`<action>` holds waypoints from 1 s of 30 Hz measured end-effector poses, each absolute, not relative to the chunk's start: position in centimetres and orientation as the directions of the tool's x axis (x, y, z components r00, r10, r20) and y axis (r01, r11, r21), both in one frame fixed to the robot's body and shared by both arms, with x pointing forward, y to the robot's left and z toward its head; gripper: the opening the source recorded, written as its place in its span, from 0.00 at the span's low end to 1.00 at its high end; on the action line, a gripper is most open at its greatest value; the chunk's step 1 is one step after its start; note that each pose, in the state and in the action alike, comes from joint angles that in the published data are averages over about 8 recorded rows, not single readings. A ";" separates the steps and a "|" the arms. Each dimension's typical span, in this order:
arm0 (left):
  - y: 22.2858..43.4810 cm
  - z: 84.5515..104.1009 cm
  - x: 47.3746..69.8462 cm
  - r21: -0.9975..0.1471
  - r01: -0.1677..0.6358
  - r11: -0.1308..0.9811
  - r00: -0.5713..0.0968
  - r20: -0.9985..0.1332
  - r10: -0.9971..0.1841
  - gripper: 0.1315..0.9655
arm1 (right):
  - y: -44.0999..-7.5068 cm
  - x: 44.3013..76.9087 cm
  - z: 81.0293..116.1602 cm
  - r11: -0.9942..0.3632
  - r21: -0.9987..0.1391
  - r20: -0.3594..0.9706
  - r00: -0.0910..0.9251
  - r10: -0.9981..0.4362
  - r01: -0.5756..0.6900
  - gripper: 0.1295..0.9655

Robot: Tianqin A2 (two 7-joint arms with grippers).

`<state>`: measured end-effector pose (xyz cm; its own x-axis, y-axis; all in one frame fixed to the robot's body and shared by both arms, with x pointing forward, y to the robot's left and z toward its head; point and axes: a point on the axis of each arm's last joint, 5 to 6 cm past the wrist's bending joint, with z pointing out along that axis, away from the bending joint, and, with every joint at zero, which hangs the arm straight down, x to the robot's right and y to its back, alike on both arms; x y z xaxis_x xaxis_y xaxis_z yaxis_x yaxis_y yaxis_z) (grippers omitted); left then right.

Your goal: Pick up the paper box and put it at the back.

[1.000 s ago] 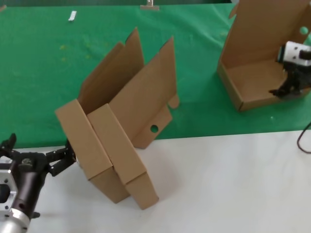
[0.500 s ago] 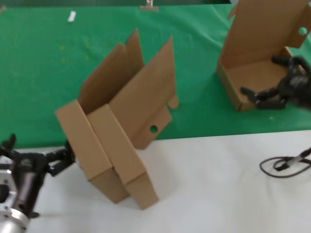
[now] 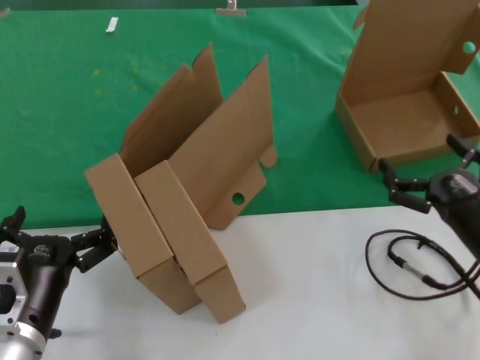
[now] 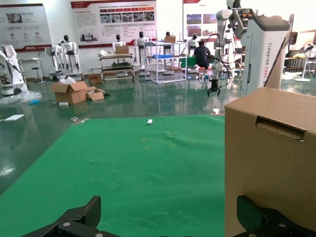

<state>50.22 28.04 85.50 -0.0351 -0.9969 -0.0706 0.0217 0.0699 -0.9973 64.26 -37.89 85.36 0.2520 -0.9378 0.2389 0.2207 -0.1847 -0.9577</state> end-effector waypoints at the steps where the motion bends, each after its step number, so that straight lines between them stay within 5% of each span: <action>1: 28.0 85.5 50.2 -0.997 0.022 0.070 -0.035 -0.071 -0.997 1.00 | -37.9 64.2 85.3 -0.186 -0.959 0.239 0.251 -0.938 0.216 0.98; 30: 28.0 85.5 50.2 -0.997 0.022 0.070 -0.035 -0.071 -0.997 1.00 | -35.9 60.2 84.2 -0.225 -0.974 0.228 0.189 -0.955 0.038 1.00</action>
<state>50.22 28.04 85.50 -0.0351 -0.9969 -0.0706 0.0217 0.0698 -0.9973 60.21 -35.85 84.17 0.1888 -0.9551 0.2284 0.0378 -0.2254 -0.9735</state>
